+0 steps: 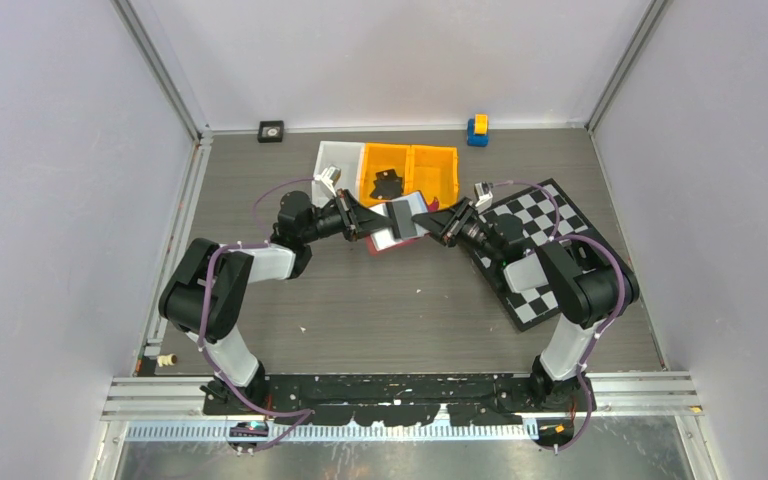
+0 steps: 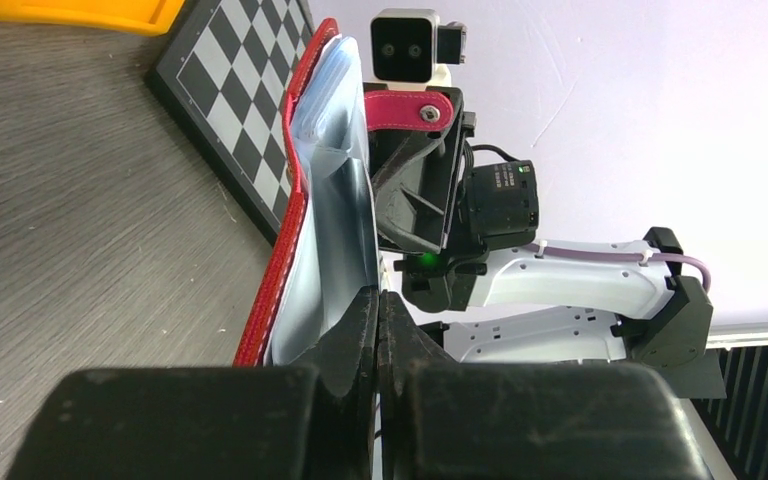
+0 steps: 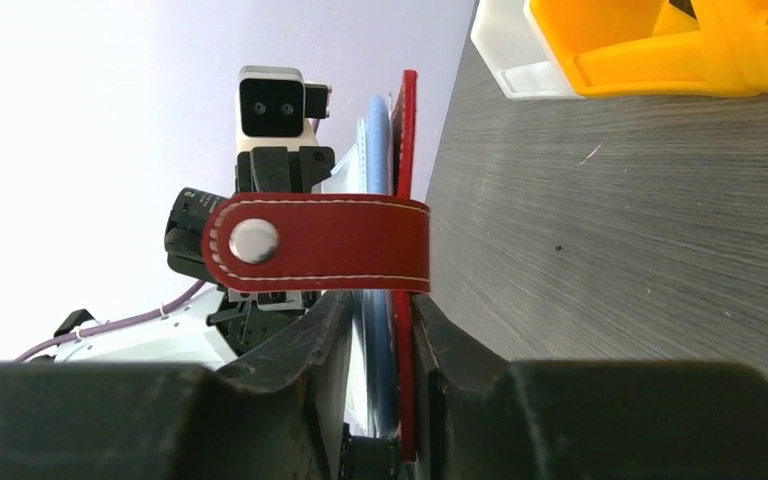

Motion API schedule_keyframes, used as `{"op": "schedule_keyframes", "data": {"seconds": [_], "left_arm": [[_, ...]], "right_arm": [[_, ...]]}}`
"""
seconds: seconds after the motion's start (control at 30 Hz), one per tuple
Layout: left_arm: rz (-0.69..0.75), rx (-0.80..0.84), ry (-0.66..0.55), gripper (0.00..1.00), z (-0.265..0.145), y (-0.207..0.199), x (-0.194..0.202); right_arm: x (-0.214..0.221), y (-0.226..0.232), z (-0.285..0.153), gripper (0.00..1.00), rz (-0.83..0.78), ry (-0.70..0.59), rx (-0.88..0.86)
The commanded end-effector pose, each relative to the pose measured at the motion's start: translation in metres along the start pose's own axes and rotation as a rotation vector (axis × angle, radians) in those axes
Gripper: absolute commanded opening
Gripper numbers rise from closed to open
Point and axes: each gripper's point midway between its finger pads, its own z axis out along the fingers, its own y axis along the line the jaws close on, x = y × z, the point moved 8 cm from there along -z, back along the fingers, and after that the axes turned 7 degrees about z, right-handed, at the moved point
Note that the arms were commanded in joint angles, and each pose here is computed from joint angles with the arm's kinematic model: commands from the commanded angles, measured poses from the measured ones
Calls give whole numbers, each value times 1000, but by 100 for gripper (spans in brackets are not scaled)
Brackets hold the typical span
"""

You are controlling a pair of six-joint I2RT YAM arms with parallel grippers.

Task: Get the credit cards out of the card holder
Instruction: Remove the credit card from the card holder.

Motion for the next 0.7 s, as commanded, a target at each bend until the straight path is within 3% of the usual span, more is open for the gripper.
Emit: {"op": "schedule_keyframes", "data": {"seconds": [0.0, 0.17, 0.43, 0.53, 0.67], "left_arm": [[45, 14, -5, 0, -3, -2, -4], [35, -109, -10, 0, -10, 8, -4], [77, -212, -13, 0, -16, 8, -5], [93, -228, -17, 0, -18, 7, -6], [136, -289, -24, 0, -21, 7, -9]], "right_arm": [[-5, 8, -3, 26, -34, -34, -47], [-13, 5, -15, 15, -37, -100, -23], [-18, -1, -17, 7, -27, -127, 19], [-21, -12, -20, 1, -35, -154, 118], [-25, -27, -27, 0, -71, -192, 318]]}}
